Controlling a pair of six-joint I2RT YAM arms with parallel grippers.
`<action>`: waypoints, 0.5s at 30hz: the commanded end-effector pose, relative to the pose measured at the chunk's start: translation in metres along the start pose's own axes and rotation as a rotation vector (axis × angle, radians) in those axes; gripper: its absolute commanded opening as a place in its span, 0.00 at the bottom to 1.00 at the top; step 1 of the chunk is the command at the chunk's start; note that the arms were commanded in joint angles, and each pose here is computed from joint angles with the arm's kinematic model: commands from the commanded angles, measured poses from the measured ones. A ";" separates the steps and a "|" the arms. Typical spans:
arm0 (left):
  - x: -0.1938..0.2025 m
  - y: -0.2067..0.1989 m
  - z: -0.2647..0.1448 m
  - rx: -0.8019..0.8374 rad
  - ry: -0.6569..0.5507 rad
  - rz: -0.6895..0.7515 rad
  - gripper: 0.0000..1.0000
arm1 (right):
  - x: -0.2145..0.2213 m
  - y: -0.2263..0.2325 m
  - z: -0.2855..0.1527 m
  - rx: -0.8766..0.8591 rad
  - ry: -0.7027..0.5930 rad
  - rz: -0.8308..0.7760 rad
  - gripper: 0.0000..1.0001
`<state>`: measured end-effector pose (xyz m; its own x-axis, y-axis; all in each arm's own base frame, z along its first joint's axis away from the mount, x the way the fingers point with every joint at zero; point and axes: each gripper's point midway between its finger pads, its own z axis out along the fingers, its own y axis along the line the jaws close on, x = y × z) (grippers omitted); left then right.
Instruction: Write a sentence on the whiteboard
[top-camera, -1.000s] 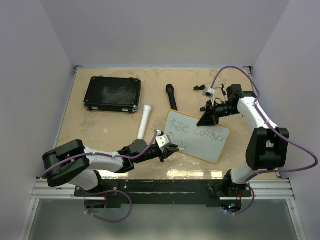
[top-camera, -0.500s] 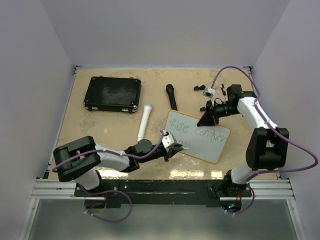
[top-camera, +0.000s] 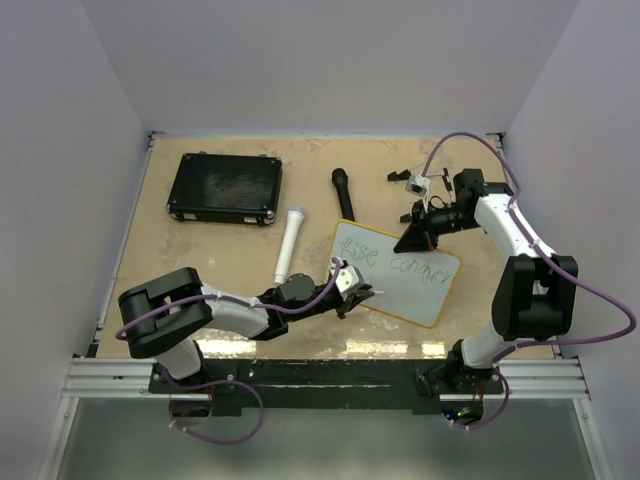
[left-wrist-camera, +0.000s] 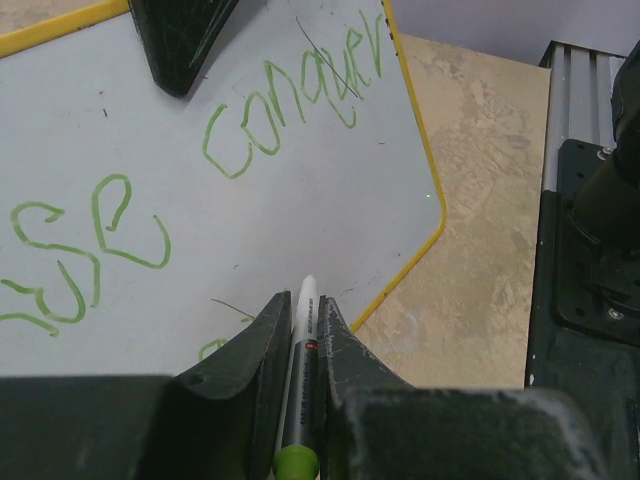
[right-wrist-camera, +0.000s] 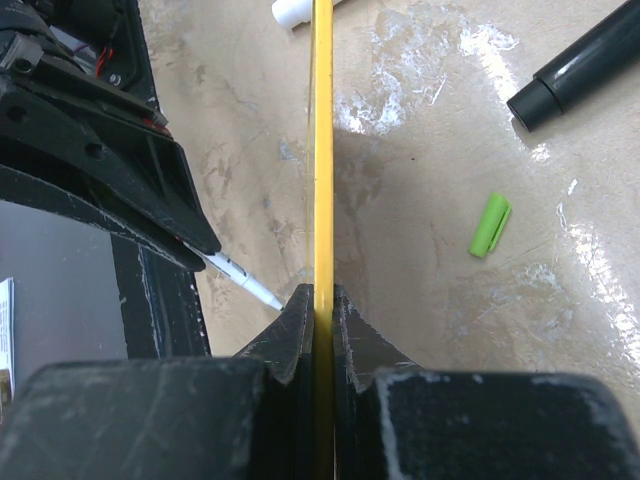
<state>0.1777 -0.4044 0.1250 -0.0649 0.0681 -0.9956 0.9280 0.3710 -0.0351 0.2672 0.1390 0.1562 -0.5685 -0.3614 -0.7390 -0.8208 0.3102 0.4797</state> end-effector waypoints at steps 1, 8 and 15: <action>-0.013 -0.002 0.012 0.011 -0.035 0.037 0.00 | -0.010 -0.005 -0.002 0.030 -0.025 -0.128 0.00; -0.007 0.000 0.018 0.008 -0.011 0.048 0.00 | -0.010 -0.004 -0.002 0.030 -0.024 -0.127 0.00; -0.004 0.006 0.019 -0.026 -0.003 0.048 0.00 | -0.010 -0.004 -0.002 0.030 -0.024 -0.129 0.00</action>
<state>0.1829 -0.4112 0.1073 -0.0718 0.1288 -0.9891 0.9265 0.3758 -0.0183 0.2674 0.1390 0.1561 -0.5683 -0.3610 -0.7394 -0.8209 0.3103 0.4794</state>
